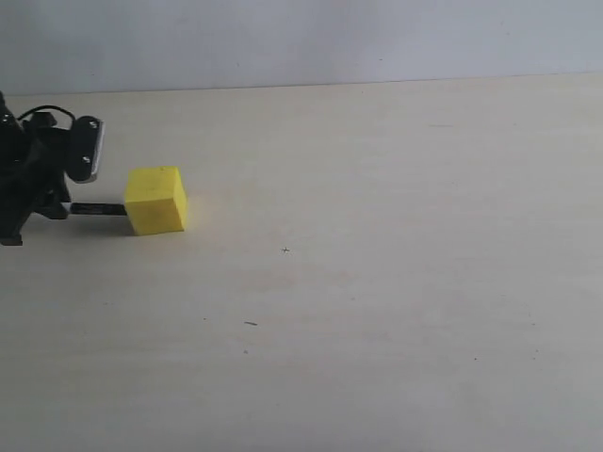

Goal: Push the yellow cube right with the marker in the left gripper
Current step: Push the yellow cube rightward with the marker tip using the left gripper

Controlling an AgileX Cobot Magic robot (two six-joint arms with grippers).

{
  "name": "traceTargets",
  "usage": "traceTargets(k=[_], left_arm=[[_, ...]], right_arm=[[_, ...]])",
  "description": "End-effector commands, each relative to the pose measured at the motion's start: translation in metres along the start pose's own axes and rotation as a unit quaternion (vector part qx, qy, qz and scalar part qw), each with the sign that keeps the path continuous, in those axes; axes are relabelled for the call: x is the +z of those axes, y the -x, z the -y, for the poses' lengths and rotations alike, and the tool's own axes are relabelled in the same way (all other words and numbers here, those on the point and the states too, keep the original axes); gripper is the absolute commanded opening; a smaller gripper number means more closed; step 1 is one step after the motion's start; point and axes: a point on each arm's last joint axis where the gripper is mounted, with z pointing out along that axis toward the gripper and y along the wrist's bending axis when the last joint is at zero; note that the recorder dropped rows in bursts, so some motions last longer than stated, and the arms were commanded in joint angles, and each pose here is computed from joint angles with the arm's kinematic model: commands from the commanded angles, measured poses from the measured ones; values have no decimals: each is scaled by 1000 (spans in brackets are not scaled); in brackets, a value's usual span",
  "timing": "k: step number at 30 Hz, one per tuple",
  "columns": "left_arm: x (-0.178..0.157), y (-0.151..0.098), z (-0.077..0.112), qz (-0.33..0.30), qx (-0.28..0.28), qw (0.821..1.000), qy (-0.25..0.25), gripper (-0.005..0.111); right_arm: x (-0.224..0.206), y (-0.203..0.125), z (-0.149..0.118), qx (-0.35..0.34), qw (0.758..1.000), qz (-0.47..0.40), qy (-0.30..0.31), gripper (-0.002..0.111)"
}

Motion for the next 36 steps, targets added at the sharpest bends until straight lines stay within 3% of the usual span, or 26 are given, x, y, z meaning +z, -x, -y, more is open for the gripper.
traceTargets(k=[1,8,12,22,32,36], left_arm=[[-1,24,-2,14,-1,1000,12,0],[-1,1,0,3,-70,997,-8,0],[-1,-1,3,0,-74,997,-23,0],[-4,72,1,44,0,998,36,0],[-1,35,-1,21,-64,998,13,0],[-2,39,-1,24,-58,998,16,0]], right_arm=[[0,-1,0,-2,1000,2,-2,0],[0,-1,0,-2,1000,2,-2,0],[0,-1,0,-2,1000,2,-2,0],[0,-1,0,-2,1000,2,-2,0],[0,-1,0,-2,1000,2,-2,0],[0,-1,0,-2,1000,2,-2,0]])
